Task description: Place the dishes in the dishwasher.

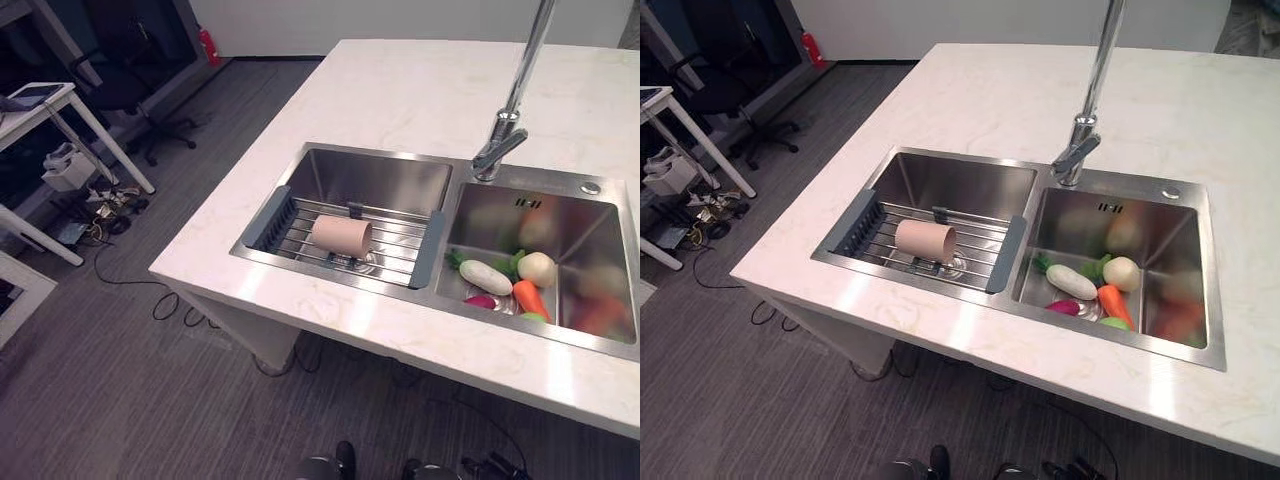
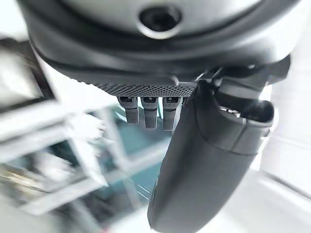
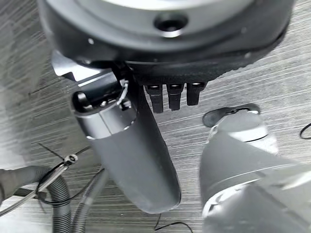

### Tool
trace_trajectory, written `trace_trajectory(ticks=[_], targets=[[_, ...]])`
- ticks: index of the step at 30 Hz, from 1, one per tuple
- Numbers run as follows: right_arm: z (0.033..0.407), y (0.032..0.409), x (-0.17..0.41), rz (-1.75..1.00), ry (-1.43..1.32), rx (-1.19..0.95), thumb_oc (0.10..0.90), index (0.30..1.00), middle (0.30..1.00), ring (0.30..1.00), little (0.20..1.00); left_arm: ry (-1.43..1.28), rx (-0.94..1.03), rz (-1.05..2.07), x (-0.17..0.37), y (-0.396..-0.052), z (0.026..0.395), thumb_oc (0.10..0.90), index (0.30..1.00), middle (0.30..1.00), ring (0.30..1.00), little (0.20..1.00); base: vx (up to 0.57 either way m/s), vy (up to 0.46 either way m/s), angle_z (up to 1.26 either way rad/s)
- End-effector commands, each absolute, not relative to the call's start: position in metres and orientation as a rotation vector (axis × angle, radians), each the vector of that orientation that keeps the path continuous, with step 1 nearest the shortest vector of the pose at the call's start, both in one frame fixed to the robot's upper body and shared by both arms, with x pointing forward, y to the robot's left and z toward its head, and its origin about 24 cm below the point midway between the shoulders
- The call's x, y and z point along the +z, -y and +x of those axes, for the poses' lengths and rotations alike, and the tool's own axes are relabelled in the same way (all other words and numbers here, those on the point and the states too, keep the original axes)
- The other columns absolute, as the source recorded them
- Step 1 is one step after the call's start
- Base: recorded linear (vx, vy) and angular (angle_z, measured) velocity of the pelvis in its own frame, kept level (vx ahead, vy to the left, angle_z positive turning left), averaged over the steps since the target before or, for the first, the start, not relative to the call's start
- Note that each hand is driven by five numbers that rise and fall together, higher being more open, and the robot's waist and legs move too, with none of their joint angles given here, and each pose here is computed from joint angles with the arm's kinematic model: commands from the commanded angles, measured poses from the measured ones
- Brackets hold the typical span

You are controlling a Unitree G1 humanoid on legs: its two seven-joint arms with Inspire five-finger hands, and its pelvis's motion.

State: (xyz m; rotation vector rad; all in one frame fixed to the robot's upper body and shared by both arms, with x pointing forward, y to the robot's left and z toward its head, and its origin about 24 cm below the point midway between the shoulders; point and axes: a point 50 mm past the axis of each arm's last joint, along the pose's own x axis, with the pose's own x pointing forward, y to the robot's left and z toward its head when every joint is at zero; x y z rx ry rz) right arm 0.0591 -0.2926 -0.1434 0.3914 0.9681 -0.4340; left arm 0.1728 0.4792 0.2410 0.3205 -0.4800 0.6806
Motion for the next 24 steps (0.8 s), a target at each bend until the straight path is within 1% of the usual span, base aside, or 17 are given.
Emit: trace_trajectory(ticks=[1, 2, 3, 6, 9, 10, 11, 12, 14, 17, 21, 24], targets=[[0.079, 0.303, -0.136, 0.383, -0.912, -0.444, 0.800, 0.900, 0.900, 0.900, 0.900, 0.694, 0.407, 0.375, 0.310, -0.445, 0.194, 0.800, 0.900, 0.900, 0.900, 0.900, 0.09, -0.024, 0.05], [0.080, 0.303, -0.136, 0.385, -0.913, -0.443, 0.800, 0.900, 0.900, 0.900, 0.900, 0.705, 0.335, 0.419, 0.325, -0.431, 0.205, 0.800, 0.900, 0.900, 0.900, 0.900, 0.08, -0.031, -0.01], [0.081, 0.304, -0.135, 0.394, -0.913, -0.440, 0.800, 0.900, 0.900, 0.900, 0.900, 0.707, 0.220, 0.499, 0.341, -0.410, 0.219, 0.800, 0.900, 0.900, 0.900, 0.900, 0.08, -0.035, -0.04], [0.082, 0.302, -0.136, 0.395, -0.915, -0.427, 0.800, 0.900, 0.900, 0.900, 0.900, 0.692, 0.114, 0.563, 0.354, -0.383, 0.237, 0.800, 0.900, 0.900, 0.900, 0.900, 0.05, -0.023, -0.03], [0.081, 0.302, -0.136, 0.386, -0.927, -0.407, 0.800, 0.900, 0.900, 0.900, 0.900, 0.649, -0.037, 0.727, 0.364, -0.340, 0.261, 0.800, 0.900, 0.900, 0.900, 0.900, 0.03, -0.017, -0.05], [0.080, 0.302, -0.136, 0.387, -0.930, -0.411, 0.800, 0.900, 0.900, 0.900, 0.900, 0.646, -0.062, 0.767, 0.365, -0.333, 0.265, 0.800, 0.900, 0.900, 0.900, 0.900, -0.01, -0.015, -0.14], [0.079, 0.302, -0.136, 0.387, -0.935, -0.414, 0.800, 0.900, 0.900, 0.900, 0.900, 0.645, -0.081, 0.824, 0.368, -0.323, 0.269, 0.800, 0.900, 0.900, 0.900, 0.900, -0.01, -0.020, -0.21], [0.073, 0.306, -0.136, 0.388, -0.948, -0.427, 0.800, 0.900, 0.900, 0.900, 0.900, 0.639, -0.112, 0.952, 0.370, -0.305, 0.277, 0.800, 0.900, 0.900, 0.900, 0.900, -0.01, -0.020, -0.26], [0.066, 0.309, -0.136, 0.406, -0.951, -0.453, 0.800, 0.900, 0.900, 0.900, 0.900, 0.618, -0.176, 1.002, 0.372, -0.284, 0.288, 0.800, 0.900, 0.900, 0.900, 0.900, -0.02, -0.019, -0.17], [0.057, 0.311, -0.136, 0.415, -0.953, -0.462, 0.800, 0.900, 0.900, 0.900, 0.900, 0.602, -0.219, 1.059, 0.368, -0.261, 0.300, 0.800, 0.900, 0.900, 0.900, 0.900, -0.03, -0.006, -0.19], [0.050, 0.311, -0.137, 0.422, -0.951, -0.484, 0.800, 0.900, 0.900, 0.900, 0.900, 0.546, -0.246, 1.075, 0.361, -0.248, 0.311, 0.800, 0.900, 0.900, 0.900, 0.900, -0.04, 0.008, -0.10], [0.049, 0.311, -0.137, 0.420, -0.949, -0.489, 0.800, 0.900, 0.900, 0.900, 0.900, 0.517, -0.251, 1.094, 0.357, -0.247, 0.316, 0.800, 0.900, 0.900, 0.900, 0.900, -0.06, 0.013, -0.14]])
